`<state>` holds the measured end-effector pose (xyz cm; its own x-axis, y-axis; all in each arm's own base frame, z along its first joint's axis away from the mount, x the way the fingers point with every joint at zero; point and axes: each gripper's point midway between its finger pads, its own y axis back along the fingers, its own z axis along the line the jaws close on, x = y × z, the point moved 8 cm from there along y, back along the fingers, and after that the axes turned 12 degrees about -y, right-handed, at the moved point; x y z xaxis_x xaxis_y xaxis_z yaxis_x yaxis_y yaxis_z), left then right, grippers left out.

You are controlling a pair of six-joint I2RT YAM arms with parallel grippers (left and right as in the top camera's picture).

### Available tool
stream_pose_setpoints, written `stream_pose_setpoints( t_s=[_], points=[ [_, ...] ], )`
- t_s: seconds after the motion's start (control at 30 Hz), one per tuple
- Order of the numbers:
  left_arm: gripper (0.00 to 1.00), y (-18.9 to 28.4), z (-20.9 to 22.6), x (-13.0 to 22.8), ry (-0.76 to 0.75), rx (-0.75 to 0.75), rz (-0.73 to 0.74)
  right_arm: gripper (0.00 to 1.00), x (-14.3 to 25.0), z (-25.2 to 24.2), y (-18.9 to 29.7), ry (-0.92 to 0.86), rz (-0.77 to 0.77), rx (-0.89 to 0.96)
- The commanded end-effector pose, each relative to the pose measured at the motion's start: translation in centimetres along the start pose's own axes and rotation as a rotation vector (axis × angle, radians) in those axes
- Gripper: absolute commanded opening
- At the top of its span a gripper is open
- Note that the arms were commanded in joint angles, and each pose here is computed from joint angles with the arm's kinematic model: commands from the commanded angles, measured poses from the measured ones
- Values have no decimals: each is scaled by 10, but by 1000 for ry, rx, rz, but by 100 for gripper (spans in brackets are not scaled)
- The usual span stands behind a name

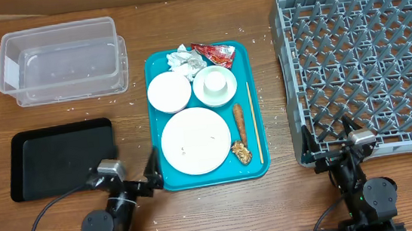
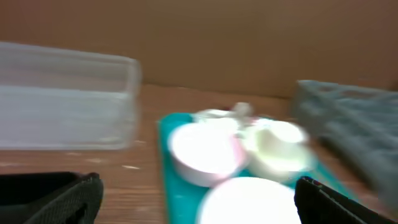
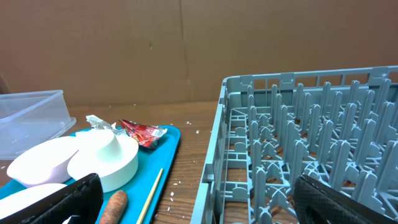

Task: Sort waste into correct bins and load items into the dishwasher
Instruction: 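Move the left gripper over the white rice plate on the teal tray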

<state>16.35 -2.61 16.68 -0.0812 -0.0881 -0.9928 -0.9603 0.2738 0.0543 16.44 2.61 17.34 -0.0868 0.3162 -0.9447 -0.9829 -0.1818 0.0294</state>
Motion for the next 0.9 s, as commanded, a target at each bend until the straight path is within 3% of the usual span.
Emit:
stream_pose_setpoints(
  t_s=[0.0, 0.13, 0.2, 0.4, 0.63, 0.8, 0.87],
  points=[
    [100, 5, -28, 2, 392, 310, 81, 100, 1, -1, 0, 4, -8, -2],
    [100, 7, -34, 2, 642, 358, 147, 100, 1, -1, 0, 4, -8, -2],
    [100, 9, -38, -1, 693, 402, 156, 100, 1, -1, 0, 4, -8, -2],
    [100, 26, -59, -43, 528, 665, 37, 100, 1, -1, 0, 4, -8, -2],
    [100, 42, -68, -102, 403, 652, -8, 100, 1, -1, 0, 4, -8, -2],
    [100, 27, -64, -124, 309, 542, 171, 100, 1, -1, 0, 4, -8, -2],
    [100, 12, -57, -128, 310, 456, 360, 100, 1, -1, 0, 4, -8, -2]
  ],
)
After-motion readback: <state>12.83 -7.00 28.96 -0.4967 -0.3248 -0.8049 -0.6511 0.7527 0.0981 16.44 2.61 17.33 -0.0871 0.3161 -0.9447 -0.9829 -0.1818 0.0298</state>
